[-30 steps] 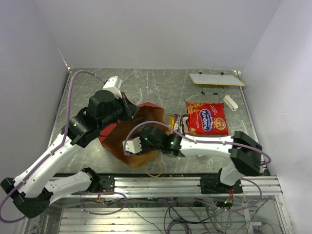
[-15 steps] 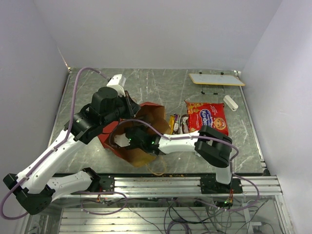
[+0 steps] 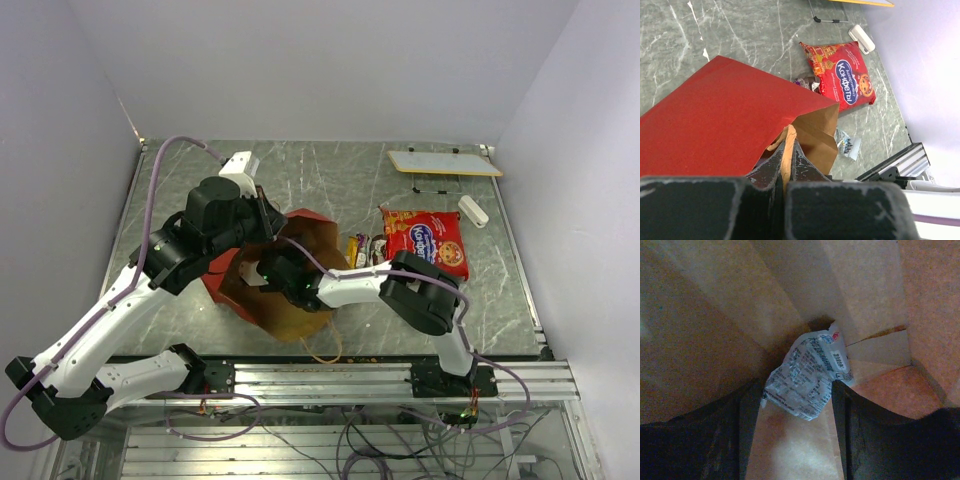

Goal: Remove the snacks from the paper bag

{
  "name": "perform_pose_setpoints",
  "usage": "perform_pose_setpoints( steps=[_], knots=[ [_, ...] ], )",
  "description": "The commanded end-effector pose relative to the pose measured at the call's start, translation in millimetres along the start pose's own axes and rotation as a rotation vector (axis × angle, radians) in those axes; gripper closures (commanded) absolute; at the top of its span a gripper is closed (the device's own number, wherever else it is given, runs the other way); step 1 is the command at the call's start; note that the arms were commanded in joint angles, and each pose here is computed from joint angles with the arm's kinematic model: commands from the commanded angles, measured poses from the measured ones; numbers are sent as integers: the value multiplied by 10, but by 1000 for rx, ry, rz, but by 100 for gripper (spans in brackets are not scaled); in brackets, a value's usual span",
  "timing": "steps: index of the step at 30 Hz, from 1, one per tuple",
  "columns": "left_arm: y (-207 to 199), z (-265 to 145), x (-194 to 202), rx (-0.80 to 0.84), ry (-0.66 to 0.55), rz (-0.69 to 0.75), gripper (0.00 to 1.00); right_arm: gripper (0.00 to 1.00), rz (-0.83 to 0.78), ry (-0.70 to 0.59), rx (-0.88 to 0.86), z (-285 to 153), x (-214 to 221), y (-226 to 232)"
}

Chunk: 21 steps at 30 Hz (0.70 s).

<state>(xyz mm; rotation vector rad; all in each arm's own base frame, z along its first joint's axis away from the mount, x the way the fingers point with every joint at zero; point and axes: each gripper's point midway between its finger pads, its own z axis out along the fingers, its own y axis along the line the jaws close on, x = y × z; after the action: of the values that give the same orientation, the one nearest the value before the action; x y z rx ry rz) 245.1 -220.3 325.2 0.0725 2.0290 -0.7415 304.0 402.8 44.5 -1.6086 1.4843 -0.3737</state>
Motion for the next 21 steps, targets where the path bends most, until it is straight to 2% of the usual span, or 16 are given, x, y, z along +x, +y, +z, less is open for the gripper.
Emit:
perform_pose_setpoints(
  steps=[1, 7, 13, 19, 21],
  knots=[
    [-67, -84, -87, 32, -16, 14, 93, 42, 52, 25, 73, 112, 43, -202],
    [-60, -90, -81, 30, -16, 12, 93, 48, 23, 78, 109, 256, 215, -248],
    [-26, -87, -69, 14, -16, 7, 93, 82, -7, 78, 132, 294, 189, -366],
    [13, -78, -77, -10, -20, 3, 93, 99, -19, 51, 128, 238, 129, -437],
    [28, -68, -77, -19, -20, 0, 93, 100, -21, 39, 130, 186, 107, -469]
  ],
)
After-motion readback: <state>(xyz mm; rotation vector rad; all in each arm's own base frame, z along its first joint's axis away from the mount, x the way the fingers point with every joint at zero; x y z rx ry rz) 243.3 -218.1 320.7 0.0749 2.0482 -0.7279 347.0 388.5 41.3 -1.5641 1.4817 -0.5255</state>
